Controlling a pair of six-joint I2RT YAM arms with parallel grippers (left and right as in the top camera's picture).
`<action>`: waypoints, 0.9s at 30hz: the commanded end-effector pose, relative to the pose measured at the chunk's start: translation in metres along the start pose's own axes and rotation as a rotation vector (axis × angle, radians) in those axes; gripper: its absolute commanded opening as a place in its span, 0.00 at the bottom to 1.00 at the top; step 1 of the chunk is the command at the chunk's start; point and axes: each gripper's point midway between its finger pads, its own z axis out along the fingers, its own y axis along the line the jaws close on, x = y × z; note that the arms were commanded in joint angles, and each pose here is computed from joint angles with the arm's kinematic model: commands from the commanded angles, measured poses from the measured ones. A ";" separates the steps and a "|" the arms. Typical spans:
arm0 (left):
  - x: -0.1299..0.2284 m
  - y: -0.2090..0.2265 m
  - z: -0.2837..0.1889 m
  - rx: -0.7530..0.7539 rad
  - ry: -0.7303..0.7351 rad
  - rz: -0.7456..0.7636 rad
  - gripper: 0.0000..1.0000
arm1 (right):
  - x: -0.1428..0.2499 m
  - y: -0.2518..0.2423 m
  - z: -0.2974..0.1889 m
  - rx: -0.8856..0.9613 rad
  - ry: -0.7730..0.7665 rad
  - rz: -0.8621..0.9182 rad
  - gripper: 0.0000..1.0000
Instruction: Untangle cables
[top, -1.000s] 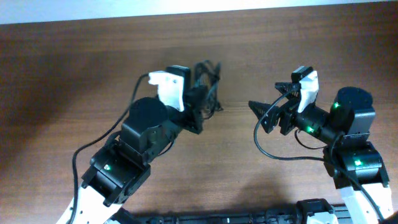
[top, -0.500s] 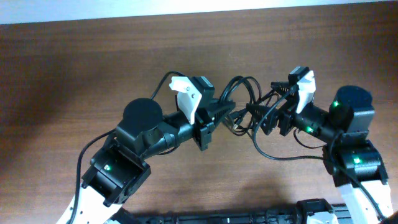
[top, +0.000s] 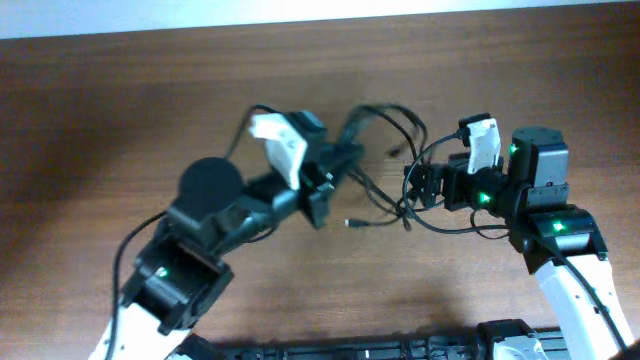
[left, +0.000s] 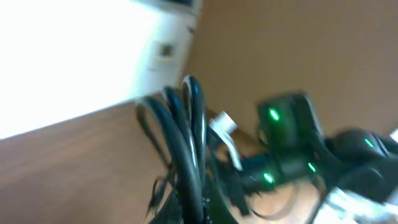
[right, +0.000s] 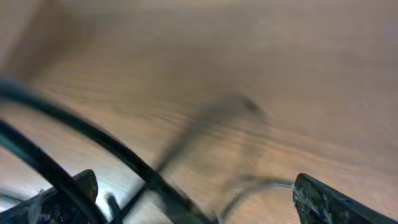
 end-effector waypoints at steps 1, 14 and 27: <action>-0.055 0.011 -0.048 -0.137 -0.200 0.026 0.00 | 0.010 -0.029 -0.002 0.166 0.033 0.028 0.98; -0.074 0.036 -0.094 -0.324 -0.296 0.031 0.00 | 0.012 -0.025 -0.004 0.143 0.039 0.031 0.98; -0.060 0.035 -0.062 -0.189 -0.243 -0.263 0.00 | -0.045 0.082 -0.030 -0.445 -0.204 -0.186 0.98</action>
